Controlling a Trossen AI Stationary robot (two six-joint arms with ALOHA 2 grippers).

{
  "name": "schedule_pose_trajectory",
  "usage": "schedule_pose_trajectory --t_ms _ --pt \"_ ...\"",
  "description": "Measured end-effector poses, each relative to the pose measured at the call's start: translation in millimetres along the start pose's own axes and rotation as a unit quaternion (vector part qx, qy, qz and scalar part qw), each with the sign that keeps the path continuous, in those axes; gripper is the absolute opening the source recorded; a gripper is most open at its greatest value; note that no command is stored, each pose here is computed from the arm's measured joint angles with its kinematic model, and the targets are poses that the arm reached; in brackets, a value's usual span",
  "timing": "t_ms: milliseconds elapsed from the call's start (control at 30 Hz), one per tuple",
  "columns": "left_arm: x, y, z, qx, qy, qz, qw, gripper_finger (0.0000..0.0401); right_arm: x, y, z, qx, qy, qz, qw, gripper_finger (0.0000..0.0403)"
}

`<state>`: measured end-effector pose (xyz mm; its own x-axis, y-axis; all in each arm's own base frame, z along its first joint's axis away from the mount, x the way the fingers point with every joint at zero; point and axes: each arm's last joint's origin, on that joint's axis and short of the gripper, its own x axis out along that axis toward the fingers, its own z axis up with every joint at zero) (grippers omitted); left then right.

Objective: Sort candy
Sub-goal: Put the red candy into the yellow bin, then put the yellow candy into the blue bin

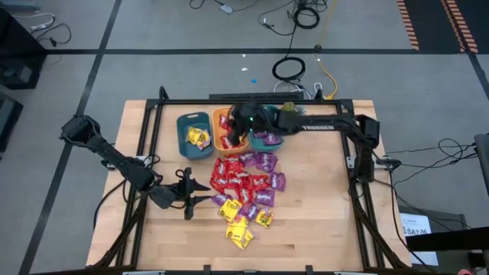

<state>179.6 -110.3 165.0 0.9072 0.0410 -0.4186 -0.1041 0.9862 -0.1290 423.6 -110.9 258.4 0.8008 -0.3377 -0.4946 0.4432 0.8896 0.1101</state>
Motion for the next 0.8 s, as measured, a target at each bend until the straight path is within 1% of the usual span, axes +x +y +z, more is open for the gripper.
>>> schedule_pose_trajectory --t_ms 100,200,333,467,633,800 --pt "0 0 0 0.0 0.0 0.0 1.0 0.014 4 -15 -1 0.021 0.015 -0.017 1.0 0.0064" --pt "0 0 0 0.0 0.0 0.0 1.0 0.014 5 -23 -2 0.032 0.023 -0.026 0.999 0.0097" --pt "0 0 0 0.0 0.0 0.0 1.0 0.014 3 -22 -1 0.032 0.02 -0.022 0.999 0.0138" --pt "0 0 0 -0.001 0.0 0.0 1.0 0.014 3 -17 -3 0.025 0.026 -0.019 0.999 0.017" --pt "0 0 0 -0.001 0.0 0.0 1.0 0.014 -2 -12 -6 -0.003 0.051 -0.017 0.999 0.0193" --pt "0 0 0 -0.001 0.0 0.0 1.0 0.014 -15 0 -9 -0.035 0.083 -0.008 0.996 0.0196"
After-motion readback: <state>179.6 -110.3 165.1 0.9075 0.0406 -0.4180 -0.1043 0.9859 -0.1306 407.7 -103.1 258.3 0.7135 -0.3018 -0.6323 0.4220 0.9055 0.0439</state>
